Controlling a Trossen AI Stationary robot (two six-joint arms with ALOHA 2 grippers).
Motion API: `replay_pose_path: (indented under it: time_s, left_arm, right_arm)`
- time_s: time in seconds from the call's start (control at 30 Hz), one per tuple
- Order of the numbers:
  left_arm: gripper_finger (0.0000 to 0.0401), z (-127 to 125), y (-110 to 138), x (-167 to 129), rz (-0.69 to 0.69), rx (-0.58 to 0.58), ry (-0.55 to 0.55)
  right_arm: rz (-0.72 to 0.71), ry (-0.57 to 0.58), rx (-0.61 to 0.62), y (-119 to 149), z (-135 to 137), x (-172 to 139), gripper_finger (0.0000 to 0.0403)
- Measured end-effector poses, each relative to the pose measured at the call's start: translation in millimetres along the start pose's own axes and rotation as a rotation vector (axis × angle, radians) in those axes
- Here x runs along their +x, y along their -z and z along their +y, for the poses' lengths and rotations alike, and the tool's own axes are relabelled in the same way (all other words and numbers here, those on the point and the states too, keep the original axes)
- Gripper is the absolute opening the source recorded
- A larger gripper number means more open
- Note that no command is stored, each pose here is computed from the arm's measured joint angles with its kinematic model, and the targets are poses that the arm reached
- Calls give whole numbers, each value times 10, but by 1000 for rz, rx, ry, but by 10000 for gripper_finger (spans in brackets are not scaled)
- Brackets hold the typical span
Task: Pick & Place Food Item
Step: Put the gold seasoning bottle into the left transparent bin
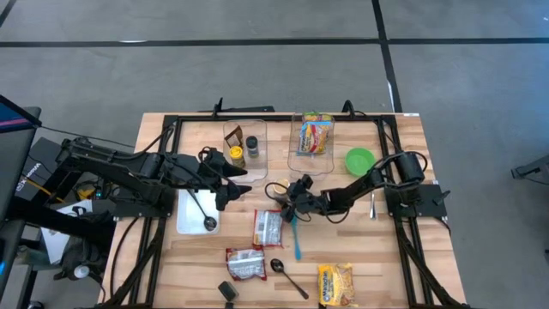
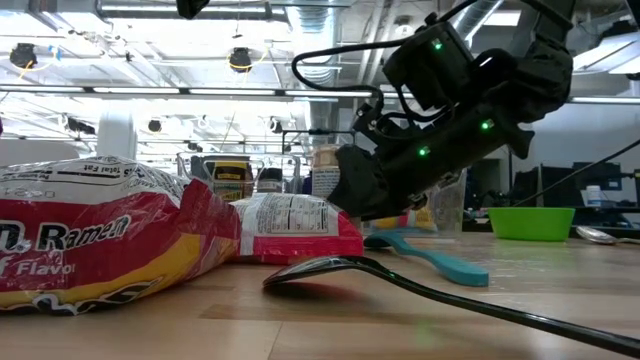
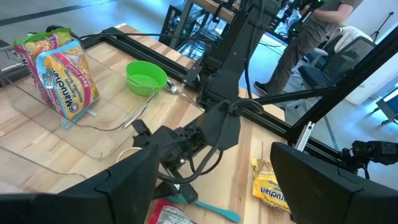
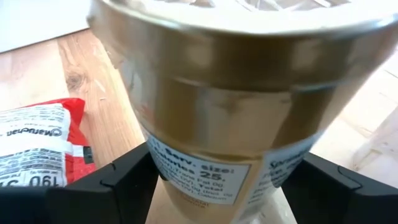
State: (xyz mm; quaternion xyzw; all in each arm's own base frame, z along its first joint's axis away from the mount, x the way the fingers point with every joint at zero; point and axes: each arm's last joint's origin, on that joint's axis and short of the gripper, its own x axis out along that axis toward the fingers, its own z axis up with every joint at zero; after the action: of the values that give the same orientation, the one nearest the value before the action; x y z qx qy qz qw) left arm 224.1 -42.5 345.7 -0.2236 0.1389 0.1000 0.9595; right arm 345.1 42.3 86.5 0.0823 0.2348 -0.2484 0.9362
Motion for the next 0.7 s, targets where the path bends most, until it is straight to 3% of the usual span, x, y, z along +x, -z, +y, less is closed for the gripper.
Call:
replay_pose_path:
  time_s: [0.7]
  left_arm:
    - [302,-1,1,0,2,6,4]
  right_arm:
    - [0,-11,-7,0,26,-28,286]
